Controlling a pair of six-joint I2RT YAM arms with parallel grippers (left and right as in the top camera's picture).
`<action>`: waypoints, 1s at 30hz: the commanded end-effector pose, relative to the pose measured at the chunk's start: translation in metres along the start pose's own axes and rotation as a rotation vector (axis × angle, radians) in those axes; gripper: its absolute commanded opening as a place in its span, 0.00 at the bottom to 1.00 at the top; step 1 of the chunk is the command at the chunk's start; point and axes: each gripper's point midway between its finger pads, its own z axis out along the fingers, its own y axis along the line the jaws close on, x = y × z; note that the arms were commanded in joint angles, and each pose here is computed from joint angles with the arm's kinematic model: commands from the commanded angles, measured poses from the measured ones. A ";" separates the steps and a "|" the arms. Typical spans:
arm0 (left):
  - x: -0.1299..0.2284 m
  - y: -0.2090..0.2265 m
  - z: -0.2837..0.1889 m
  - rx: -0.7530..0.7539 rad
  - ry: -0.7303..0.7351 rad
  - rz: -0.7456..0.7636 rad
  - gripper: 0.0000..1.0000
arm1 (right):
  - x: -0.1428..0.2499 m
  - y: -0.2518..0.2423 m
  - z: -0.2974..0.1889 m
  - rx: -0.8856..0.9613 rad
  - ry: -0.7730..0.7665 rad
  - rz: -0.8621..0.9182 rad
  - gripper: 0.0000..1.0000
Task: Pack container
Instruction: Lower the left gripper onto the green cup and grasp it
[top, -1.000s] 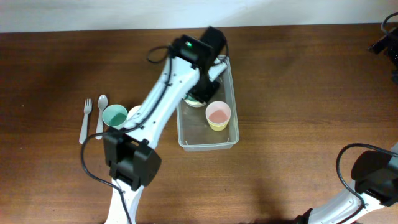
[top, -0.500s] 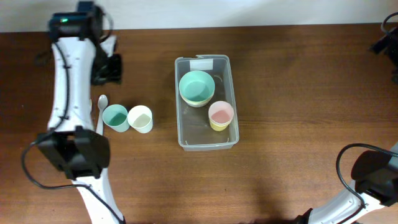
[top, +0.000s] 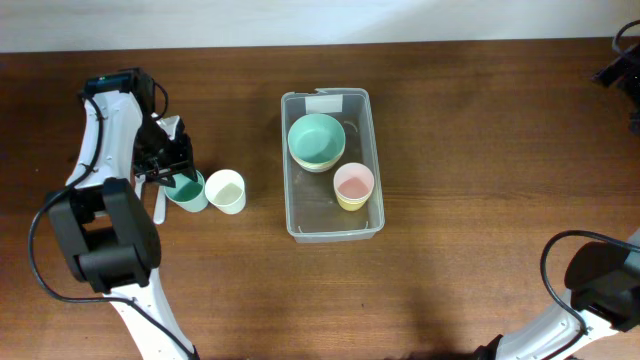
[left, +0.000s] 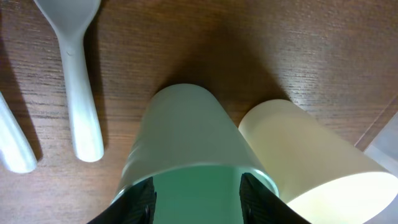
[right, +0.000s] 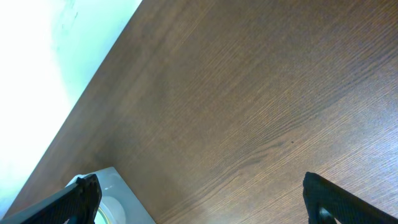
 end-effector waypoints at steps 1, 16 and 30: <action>0.002 0.002 0.000 0.016 -0.010 0.006 0.46 | -0.002 -0.001 0.001 0.003 -0.002 -0.001 0.99; 0.013 -0.012 -0.076 0.025 -0.214 0.040 0.48 | -0.002 -0.001 0.001 0.003 -0.002 -0.001 0.99; 0.021 0.042 -0.024 0.001 -0.214 -0.075 0.59 | -0.002 -0.001 0.001 0.003 -0.002 -0.001 0.99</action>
